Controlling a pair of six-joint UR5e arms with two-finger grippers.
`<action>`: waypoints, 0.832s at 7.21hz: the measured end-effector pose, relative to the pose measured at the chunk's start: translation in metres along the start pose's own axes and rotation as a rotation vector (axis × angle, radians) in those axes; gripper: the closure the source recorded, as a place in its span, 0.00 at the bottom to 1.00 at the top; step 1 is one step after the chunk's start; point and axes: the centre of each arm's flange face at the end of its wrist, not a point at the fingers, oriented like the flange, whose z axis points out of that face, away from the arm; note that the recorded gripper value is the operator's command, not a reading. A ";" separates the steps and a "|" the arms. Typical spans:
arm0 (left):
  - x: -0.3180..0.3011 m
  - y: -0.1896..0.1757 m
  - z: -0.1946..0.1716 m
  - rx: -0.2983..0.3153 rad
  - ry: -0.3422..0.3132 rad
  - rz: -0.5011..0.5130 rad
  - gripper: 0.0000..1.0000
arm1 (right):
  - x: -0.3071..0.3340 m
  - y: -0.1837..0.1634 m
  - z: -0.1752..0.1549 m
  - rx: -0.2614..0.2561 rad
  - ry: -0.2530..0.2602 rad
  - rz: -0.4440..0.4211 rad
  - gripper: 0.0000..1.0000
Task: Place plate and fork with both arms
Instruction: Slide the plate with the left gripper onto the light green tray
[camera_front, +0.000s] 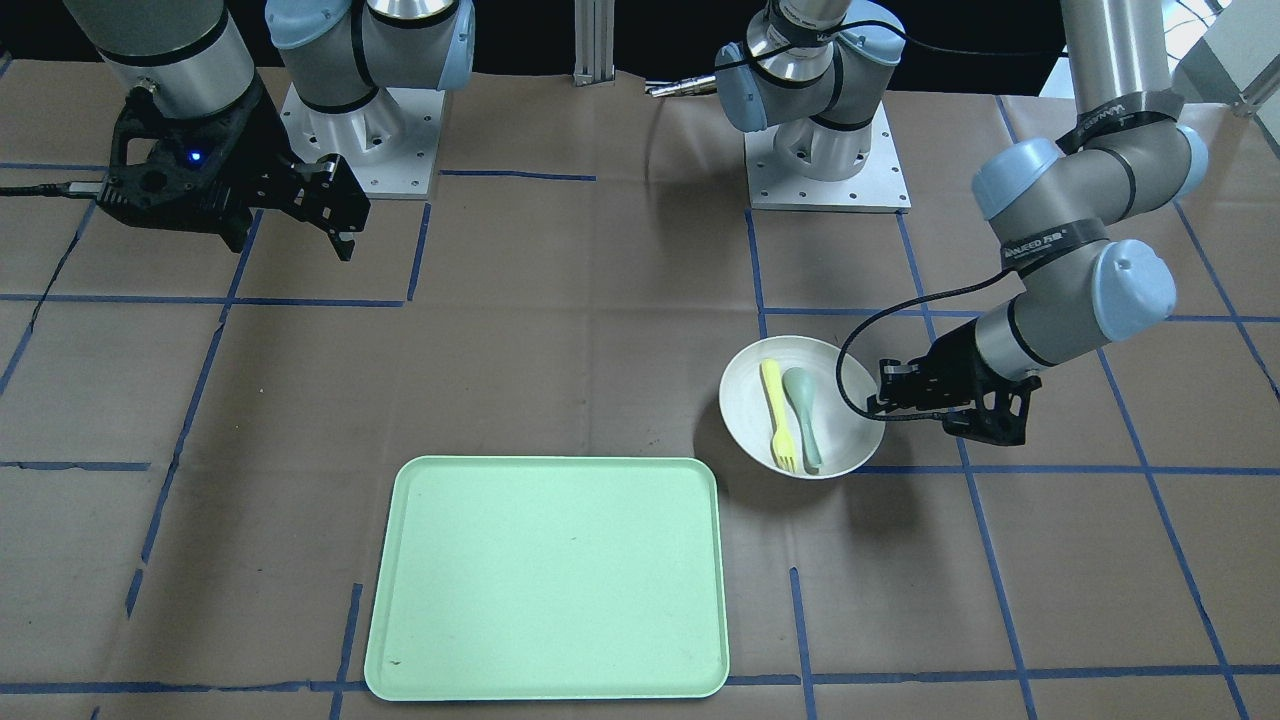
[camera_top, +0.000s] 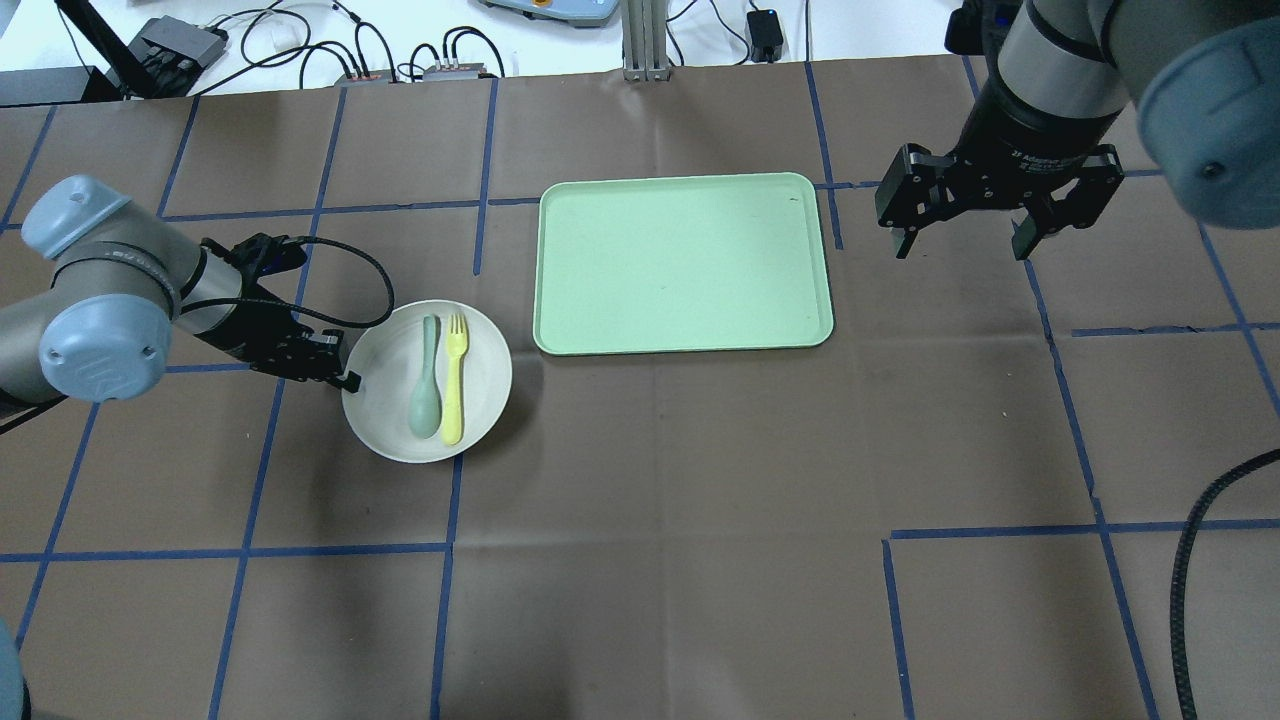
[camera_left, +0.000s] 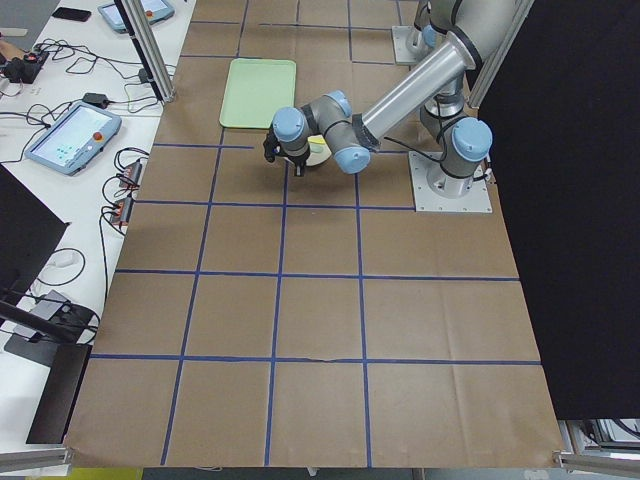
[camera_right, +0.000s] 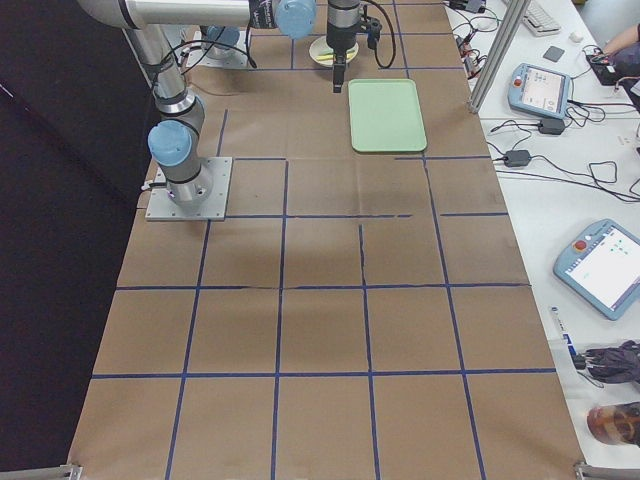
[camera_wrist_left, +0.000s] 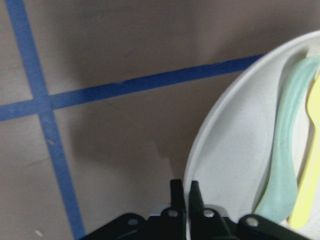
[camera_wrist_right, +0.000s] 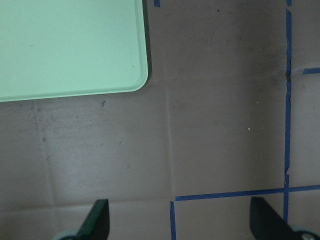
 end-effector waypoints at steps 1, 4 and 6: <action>0.042 -0.018 0.005 0.004 0.016 -0.046 1.00 | 0.000 0.000 0.001 -0.001 0.000 -0.001 0.00; 0.157 -0.093 0.036 -0.019 -0.009 -0.014 0.99 | 0.000 -0.001 0.001 -0.003 0.000 -0.001 0.00; 0.199 -0.128 0.066 -0.051 -0.020 0.015 0.99 | 0.000 -0.001 0.001 -0.003 0.000 -0.001 0.00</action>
